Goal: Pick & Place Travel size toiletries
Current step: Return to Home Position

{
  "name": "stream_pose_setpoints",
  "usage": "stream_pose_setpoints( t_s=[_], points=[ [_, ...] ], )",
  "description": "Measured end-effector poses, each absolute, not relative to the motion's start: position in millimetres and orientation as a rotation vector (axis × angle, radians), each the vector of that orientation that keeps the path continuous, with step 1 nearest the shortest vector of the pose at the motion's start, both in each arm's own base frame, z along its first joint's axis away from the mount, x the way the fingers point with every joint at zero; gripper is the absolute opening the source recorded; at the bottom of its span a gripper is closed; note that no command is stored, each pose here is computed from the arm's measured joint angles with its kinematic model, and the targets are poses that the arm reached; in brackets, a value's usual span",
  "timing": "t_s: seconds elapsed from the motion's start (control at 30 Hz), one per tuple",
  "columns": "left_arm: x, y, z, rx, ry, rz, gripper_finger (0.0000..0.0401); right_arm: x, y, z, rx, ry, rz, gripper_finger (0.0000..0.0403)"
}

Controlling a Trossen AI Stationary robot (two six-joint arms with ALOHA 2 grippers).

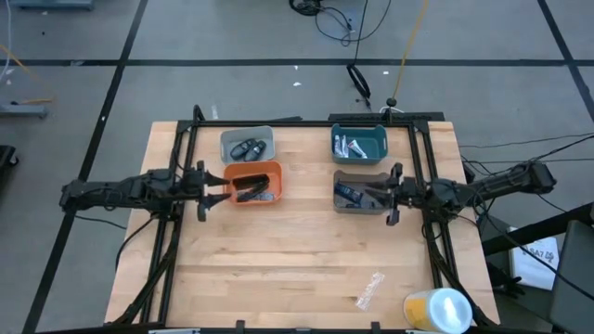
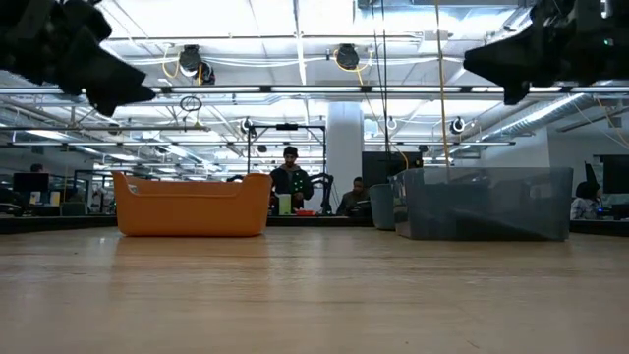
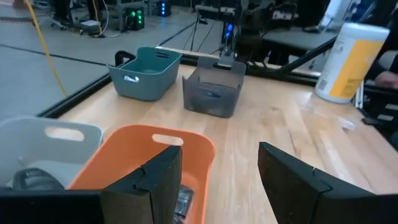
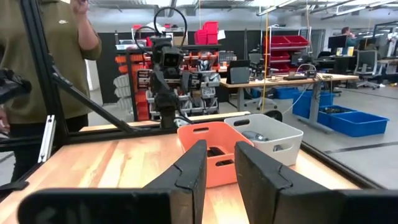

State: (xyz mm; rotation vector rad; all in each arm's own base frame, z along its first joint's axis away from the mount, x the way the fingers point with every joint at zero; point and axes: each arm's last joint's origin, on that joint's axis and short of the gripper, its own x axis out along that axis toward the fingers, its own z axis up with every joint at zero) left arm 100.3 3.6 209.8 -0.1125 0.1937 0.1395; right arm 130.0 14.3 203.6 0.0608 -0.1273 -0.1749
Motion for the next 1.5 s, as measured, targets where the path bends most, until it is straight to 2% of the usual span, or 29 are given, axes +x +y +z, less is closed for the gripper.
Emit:
stream_pose_setpoints(
  t_s=[0.23,0.33,0.53,0.73,1.2,1.5],
  points=[
    [92,3,172,-0.177,0.15,0.141,0.0209,118,12,187,0.097,-0.158,-0.169,0.0073],
    [90,2,175,-0.166,0.121,0.102,0.0209,114,11,187,0.128,-0.178,-0.164,0.0073],
    [90,2,171,-0.152,0.156,0.087,0.0209,112,14,180,0.122,-0.101,-0.061,0.0073],
    [90,1,171,-0.14,0.157,0.045,0.0209,112,15,174,0.07,-0.043,-0.04,0.0071],
    [90,1,172,-0.138,0.152,0.039,0.0209,112,15,172,0.072,-0.02,-0.033,0.001],
    [90,1,172,-0.128,0.15,0.039,0.0209,110,18,175,0.062,-0.05,0.062,0.0001]
  ],
)
